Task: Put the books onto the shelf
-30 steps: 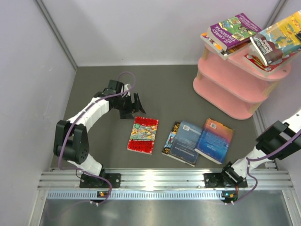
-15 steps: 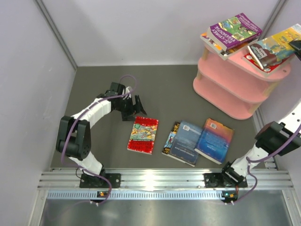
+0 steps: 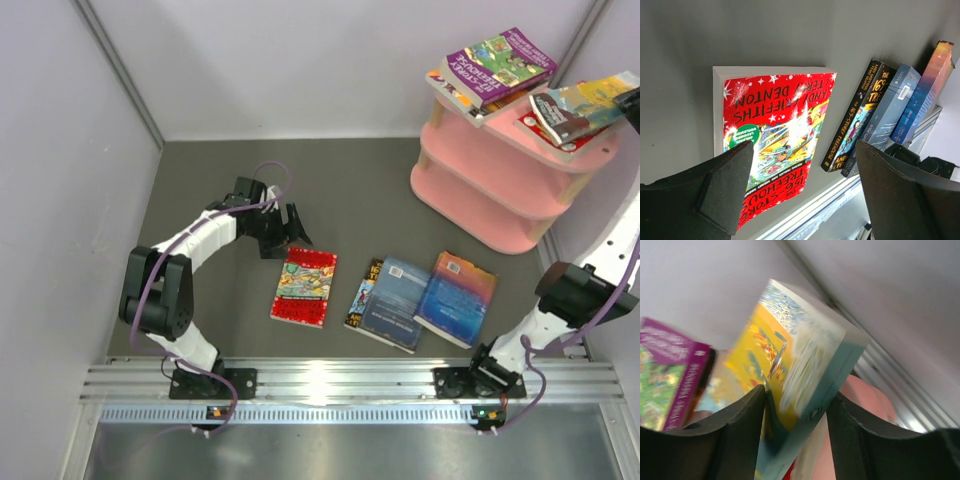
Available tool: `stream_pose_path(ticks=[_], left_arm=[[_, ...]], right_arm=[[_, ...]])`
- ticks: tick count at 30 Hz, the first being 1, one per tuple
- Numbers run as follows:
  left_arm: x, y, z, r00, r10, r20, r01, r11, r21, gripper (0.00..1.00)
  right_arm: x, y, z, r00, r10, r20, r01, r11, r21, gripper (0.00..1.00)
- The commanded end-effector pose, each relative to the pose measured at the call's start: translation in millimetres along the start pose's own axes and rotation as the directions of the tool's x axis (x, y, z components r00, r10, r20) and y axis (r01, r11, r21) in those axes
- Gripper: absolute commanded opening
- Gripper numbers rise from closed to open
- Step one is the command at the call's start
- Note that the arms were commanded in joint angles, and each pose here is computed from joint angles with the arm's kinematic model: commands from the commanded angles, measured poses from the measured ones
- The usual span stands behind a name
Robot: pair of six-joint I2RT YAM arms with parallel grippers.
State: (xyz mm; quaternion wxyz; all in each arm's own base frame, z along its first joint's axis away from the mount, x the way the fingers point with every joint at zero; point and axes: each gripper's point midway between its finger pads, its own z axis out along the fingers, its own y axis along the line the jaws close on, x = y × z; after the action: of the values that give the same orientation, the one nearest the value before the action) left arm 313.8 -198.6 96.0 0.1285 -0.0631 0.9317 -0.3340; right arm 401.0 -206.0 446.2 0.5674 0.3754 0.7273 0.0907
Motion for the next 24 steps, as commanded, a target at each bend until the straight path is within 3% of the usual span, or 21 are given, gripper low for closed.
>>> stream_pose_path(ticks=[1, 5, 14, 17, 20, 24], left_arm=[[-15.5, -10.6, -3.5, 0.999, 0.028, 0.041, -0.03, 0.999, 0.029, 0.88], [-15.4, -10.4, -3.5, 0.999, 0.025, 0.041, -0.026, 0.999, 0.028, 0.87], [-19.1, -12.3, -3.6, 0.999, 0.036, 0.035, -0.037, 0.999, 0.025, 0.87], [-20.7, -13.8, -4.3, 0.999, 0.042, 0.032, -0.043, 0.999, 0.025, 0.88], [-23.2, -16.1, -4.9, 0.998, 0.05, 0.031, -0.051, 0.998, 0.027, 0.88], [-24.0, -16.9, -3.5, 0.999, 0.045, 0.024, -0.046, 0.998, 0.031, 0.88]], right_arm=[[24.4, -63.1, 19.5, 0.978, -0.175, -0.11, 0.196, 0.951, 0.238, 0.54], [17.9, -70.3, 12.7, 0.98, -0.179, -0.09, 0.198, 0.936, 0.29, 0.67], [-13.6, -68.3, -18.9, 0.981, -0.191, 0.024, 0.17, 0.919, 0.355, 0.75], [-26.6, -42.0, -28.3, 0.977, -0.196, 0.085, 0.169, 0.951, 0.259, 0.78], [-34.6, 3.4, -44.4, 0.971, -0.193, 0.141, 0.185, 0.98, 0.07, 0.8], [-39.6, 50.7, -67.4, 0.964, -0.178, 0.198, 0.207, 0.969, -0.134, 0.82]])
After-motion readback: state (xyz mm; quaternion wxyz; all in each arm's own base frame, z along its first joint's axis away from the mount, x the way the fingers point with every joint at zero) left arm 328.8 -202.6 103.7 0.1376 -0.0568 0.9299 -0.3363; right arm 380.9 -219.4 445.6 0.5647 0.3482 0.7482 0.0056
